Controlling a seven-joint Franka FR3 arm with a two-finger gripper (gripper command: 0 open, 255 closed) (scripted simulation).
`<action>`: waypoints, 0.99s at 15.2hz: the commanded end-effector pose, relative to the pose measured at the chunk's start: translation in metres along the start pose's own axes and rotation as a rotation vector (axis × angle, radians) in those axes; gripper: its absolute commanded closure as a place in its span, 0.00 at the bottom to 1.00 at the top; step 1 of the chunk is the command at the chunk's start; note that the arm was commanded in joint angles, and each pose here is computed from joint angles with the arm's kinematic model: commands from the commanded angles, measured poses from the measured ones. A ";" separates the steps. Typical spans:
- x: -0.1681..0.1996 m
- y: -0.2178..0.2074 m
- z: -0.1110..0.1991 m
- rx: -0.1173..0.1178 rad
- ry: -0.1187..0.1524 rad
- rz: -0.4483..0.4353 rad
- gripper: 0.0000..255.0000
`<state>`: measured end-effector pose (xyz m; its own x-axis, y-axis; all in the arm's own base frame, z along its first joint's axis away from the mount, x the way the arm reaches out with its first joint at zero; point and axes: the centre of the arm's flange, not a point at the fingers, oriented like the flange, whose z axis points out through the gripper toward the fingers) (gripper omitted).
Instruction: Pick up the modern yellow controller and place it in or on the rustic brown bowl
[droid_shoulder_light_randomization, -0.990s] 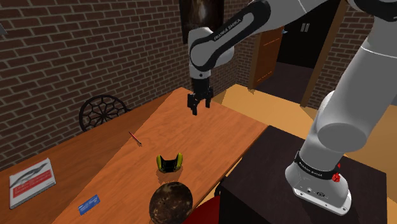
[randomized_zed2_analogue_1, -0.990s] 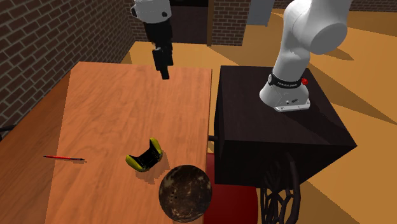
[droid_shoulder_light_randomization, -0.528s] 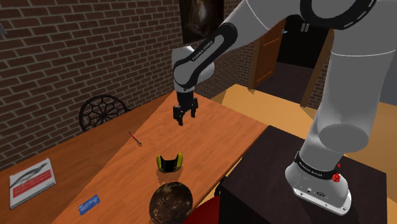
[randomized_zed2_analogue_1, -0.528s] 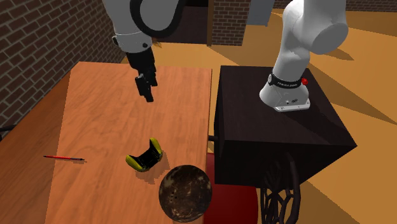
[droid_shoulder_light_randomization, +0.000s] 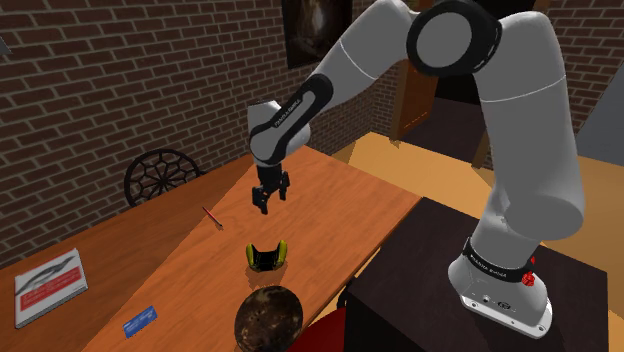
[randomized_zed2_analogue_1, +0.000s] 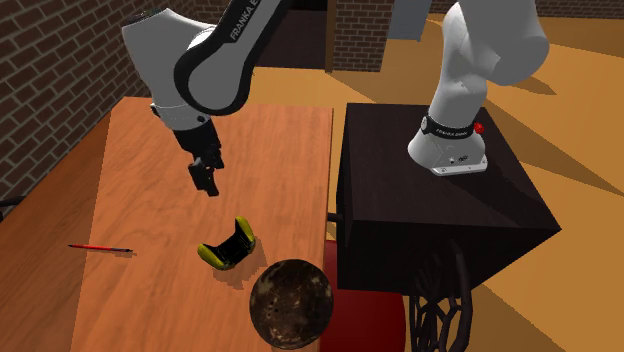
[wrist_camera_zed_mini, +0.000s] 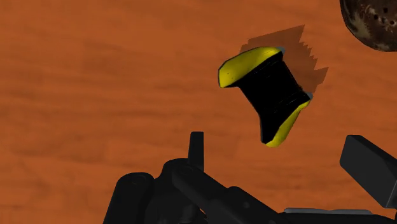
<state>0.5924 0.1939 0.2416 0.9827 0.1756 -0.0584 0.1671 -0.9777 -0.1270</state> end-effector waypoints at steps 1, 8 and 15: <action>0.019 -0.010 0.019 0.001 0.002 -0.019 0.00; 0.080 -0.044 0.080 0.002 0.006 -0.087 0.00; 0.092 -0.051 0.118 0.002 0.007 -0.100 0.00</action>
<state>0.6640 0.2730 0.1318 0.9617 0.2713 -0.0386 0.2641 -0.9552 -0.1337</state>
